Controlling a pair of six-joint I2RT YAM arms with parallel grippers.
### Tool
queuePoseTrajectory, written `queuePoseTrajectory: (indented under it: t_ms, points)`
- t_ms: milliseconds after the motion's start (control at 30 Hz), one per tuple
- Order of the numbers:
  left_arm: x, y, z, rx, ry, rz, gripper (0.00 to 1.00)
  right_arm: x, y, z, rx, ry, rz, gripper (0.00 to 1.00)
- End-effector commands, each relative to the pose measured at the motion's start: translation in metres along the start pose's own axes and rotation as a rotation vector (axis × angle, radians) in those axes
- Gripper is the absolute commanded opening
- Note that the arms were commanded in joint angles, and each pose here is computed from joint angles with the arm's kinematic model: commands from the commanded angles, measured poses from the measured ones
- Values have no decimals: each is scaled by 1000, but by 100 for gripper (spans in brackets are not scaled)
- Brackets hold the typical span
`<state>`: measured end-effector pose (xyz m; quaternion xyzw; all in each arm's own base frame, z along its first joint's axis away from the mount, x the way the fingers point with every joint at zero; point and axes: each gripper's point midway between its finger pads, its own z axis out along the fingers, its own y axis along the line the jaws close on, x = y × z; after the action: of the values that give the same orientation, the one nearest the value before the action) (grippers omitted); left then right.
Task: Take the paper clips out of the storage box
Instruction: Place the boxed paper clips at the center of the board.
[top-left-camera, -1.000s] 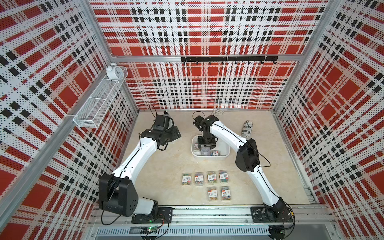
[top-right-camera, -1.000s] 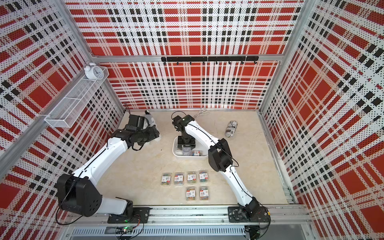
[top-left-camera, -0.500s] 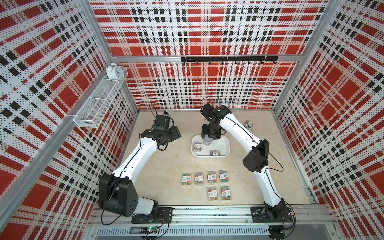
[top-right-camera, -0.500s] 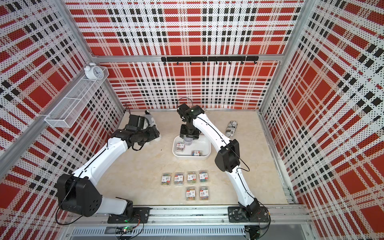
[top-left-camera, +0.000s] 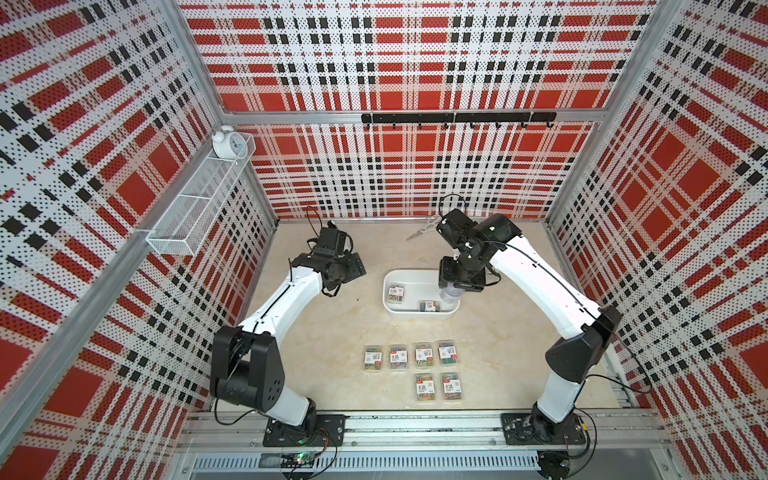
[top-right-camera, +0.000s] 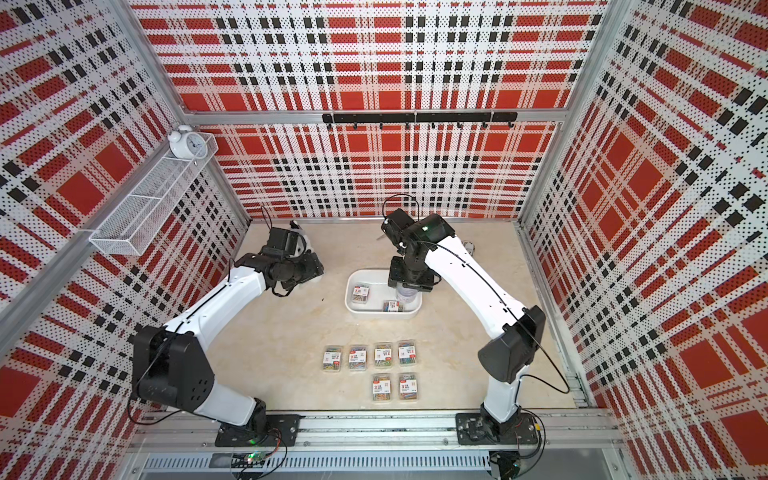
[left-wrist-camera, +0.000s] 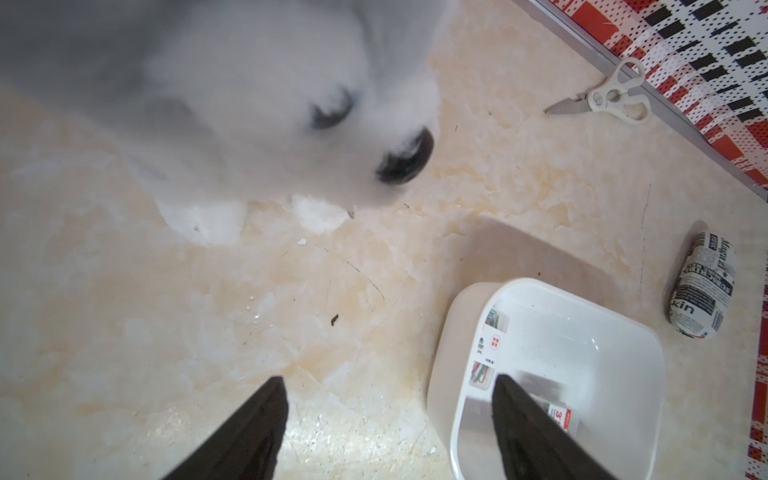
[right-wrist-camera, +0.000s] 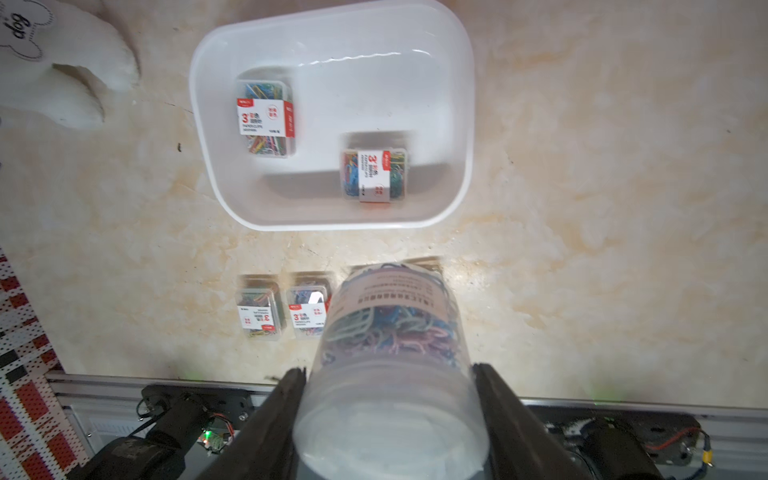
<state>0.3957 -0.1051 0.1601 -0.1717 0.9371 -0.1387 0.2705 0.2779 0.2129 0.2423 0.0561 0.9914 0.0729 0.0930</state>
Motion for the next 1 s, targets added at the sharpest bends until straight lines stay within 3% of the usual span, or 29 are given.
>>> queuePoseTrajectory:
  t_ms: [0,167,433,633,967]
  points:
    - [-4,-27,2,53,-10,45,80,20,-36,-4,48,9,46,63]
    - [0,-41,12,64,14,61,80,60,-79,24,73,61,101,63]
    - [0,-55,13,87,19,46,80,93,-91,83,11,108,144,63]
    - [-2,-59,10,97,13,31,80,98,-90,119,14,143,130,63]
    - [-5,-62,10,102,9,22,80,87,-85,143,47,161,70,63]
